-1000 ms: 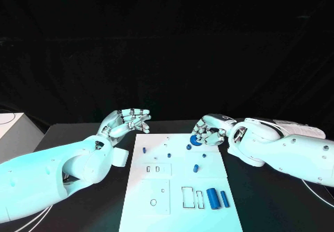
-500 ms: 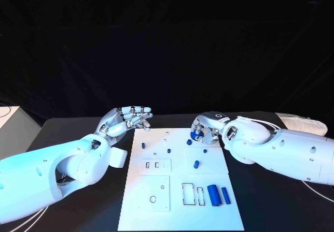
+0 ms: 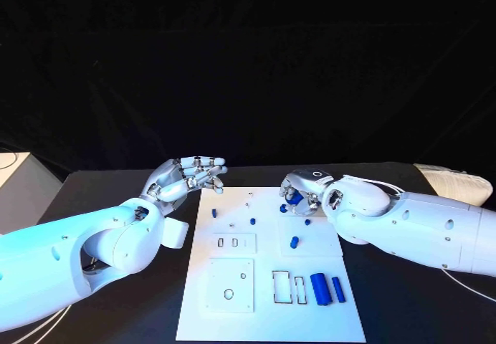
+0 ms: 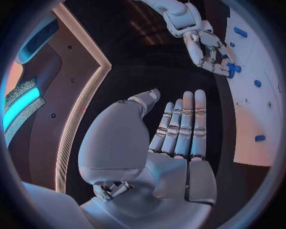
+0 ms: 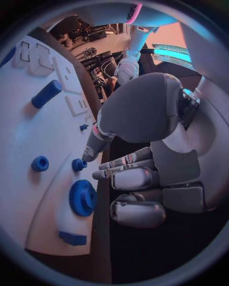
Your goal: Assemble the parts on the task board
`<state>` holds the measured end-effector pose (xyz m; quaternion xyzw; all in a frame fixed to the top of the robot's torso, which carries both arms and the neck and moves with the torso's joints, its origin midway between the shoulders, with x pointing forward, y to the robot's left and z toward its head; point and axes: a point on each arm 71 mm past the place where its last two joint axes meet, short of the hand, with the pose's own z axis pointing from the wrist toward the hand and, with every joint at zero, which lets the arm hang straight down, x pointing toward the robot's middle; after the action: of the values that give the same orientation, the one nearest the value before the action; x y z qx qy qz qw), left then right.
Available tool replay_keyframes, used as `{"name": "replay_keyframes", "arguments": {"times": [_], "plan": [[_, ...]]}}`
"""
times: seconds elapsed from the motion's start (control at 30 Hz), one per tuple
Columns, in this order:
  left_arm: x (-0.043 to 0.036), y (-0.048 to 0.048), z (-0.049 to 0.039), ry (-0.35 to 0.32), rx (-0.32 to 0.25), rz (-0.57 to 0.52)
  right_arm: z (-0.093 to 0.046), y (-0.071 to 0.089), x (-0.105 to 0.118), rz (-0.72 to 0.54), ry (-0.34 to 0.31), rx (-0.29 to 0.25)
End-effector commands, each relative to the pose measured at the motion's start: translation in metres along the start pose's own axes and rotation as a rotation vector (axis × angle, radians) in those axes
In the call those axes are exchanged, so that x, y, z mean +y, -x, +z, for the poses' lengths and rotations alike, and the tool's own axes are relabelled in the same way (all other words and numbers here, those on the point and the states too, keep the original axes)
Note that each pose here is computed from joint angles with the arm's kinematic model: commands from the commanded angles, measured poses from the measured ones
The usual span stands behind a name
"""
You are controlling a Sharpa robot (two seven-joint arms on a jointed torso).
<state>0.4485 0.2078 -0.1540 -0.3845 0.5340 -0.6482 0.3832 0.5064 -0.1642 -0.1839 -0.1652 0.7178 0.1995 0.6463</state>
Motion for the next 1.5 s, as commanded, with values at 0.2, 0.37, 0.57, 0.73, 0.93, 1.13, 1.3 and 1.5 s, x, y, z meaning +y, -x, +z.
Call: {"name": "replay_keyframes", "arguments": {"times": [0.2,0.37,0.57,0.73,0.93,1.13,1.3,1.5], "plan": [[-0.0028,-0.0033,0.0009,-0.009,0.025,-0.030,0.003,-0.007,0.003,-0.026,-0.012,0.038],[-0.0028,-0.0040,0.0011,-0.005,0.031,-0.037,0.003,-0.010,0.003,-0.036,-0.022,0.047],[-0.0029,-0.0009,0.0015,-0.002,0.020,-0.033,0.003,-0.013,0.005,-0.042,-0.021,0.050],[-0.0033,0.0014,0.0020,-0.002,0.013,-0.028,0.003,-0.012,0.008,-0.038,-0.008,0.031],[-0.0034,0.0022,0.0023,0.000,0.010,-0.027,0.002,-0.008,0.011,-0.020,0.007,-0.036],[-0.0032,0.0030,0.0023,0.004,0.008,-0.026,0.000,-0.002,0.013,0.009,0.013,-0.133],[-0.0029,0.0036,0.0024,0.008,0.007,-0.025,-0.002,0.001,0.014,0.025,0.000,-0.169],[-0.0024,0.0047,0.0026,0.012,0.004,-0.025,-0.001,0.008,0.018,0.036,-0.017,-0.191]]}}
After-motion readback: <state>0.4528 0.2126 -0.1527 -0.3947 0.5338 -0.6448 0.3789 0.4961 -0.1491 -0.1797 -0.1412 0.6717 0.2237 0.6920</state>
